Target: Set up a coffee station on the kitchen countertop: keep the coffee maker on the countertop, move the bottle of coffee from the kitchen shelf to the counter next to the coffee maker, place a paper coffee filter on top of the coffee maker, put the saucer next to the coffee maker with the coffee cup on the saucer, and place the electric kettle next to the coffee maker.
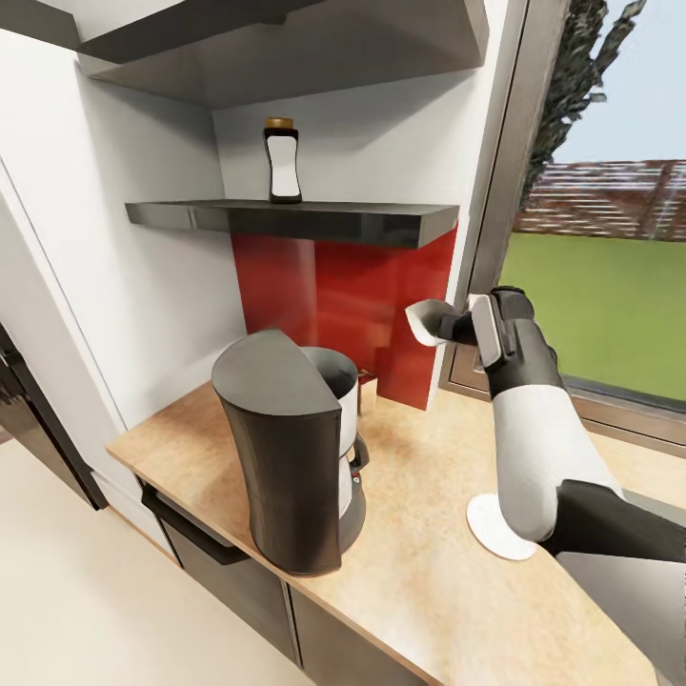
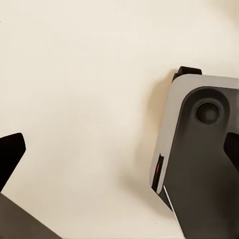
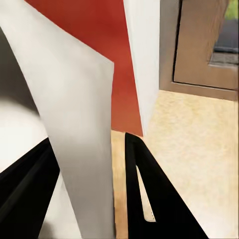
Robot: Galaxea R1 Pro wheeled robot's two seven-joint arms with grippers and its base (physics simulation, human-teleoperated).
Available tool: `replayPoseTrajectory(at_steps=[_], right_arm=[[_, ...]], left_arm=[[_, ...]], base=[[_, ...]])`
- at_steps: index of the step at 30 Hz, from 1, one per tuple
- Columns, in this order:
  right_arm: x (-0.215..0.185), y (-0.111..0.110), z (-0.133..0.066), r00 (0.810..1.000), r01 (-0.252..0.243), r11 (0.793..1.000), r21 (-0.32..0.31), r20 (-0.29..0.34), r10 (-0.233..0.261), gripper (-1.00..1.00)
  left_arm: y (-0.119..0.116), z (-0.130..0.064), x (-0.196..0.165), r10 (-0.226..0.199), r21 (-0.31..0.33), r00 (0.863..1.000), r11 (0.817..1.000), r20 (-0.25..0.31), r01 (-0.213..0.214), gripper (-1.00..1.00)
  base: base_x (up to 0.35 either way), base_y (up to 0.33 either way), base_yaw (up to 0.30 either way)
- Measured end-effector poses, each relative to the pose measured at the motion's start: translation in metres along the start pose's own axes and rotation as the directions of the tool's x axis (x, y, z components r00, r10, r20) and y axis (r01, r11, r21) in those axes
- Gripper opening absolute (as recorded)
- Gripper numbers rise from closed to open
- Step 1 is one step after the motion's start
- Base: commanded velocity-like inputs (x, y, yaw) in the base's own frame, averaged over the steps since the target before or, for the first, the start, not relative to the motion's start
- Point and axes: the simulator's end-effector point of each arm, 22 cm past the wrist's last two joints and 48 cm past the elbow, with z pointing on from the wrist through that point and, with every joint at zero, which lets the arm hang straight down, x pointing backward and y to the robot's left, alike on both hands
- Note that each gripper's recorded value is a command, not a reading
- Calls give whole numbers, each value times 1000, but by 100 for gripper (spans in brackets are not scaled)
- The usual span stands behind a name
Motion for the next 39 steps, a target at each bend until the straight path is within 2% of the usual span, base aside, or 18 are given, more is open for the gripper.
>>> replayPoseTrajectory(at_steps=[1, 4, 7, 8, 10, 12, 13, 15, 17, 20, 24, 28, 32, 39], right_arm=[[-1, 0, -1, 1000, -4, 1000, 7, -1, 4, -100], [-4, -3, -4, 996, -83, 996, 25, -13, 84, -100], [-4, -15, -8, 980, -195, 979, 59, -37, 198, -100], [-5, -17, -10, 976, -212, 975, 69, -41, 215, -100], [-3, -17, -19, 952, -287, 951, 113, -74, 296, -100], [7, -15, -29, 919, -350, 924, 157, -134, 371, -100], [19, -10, -34, 891, -382, 906, 180, -190, 413, -100], [35, -1, -41, 849, -412, 891, 191, -273, 452, -100], [42, 6, -44, 829, -424, 886, 186, -315, 463, -100], [46, 10, -47, 817, -429, 885, 182, -341, 466, -100], [43, 12, -48, 817, -432, 884, 176, -339, 467, -100], [20, 7, -60, 830, -462, 875, 144, -277, 484, -100], [13, 8, -64, 839, -459, 878, 137, -257, 479, -100], [9, 19, -72, 840, -463, 881, 97, -267, 472, -100]], left_arm=[[0, 0, 0, 0, 0, 1000, 1000, 0, 0, 100], [0, 0, 0, -1, 0, 1000, 1000, 0, 1, 100], [0, 0, 0, -1, 1, 1000, 1000, 0, 1, 100], [0, 0, 0, -1, 1, 1000, 1000, 0, 1, 100], [0, 0, 0, -1, 1, 1000, 1000, 0, 1, 100], [0, 0, 0, 0, 1, 1000, 1000, 0, 0, 100], [0, 0, 0, 2, 1, 1000, 1000, 1, -2, 100], [0, 0, 0, 2, 1, 1000, 1000, 1, -2, 100], [0, 0, -1, 2, 1, 1000, 1000, 2, -2, 100], [0, 0, -1, 3, 1, 1000, 1000, 2, -3, 100], [0, 0, -1, 3, 0, 1000, 1000, 2, -3, 100], [0, 0, -1, 0, -2, 1000, 1000, 2, 0, 100], [0, 0, -2, -3, -3, 1000, 1000, 3, 3, 100], [-1, 0, -6, -7, 0, 1000, 1000, 15, 7, 100]], base=[[0, 0, 0], [0, 0, 0], [0, 0, 0], [0, 0, 0], [0, 0, 0], [0, 0, 0], [0, 0, 0], [0, 0, 0], [0, 0, 0], [0, 0, 0], [-52, 0, 0], [-259, 0, 0], [-321, 0, 0], [-247, 23, 0]])
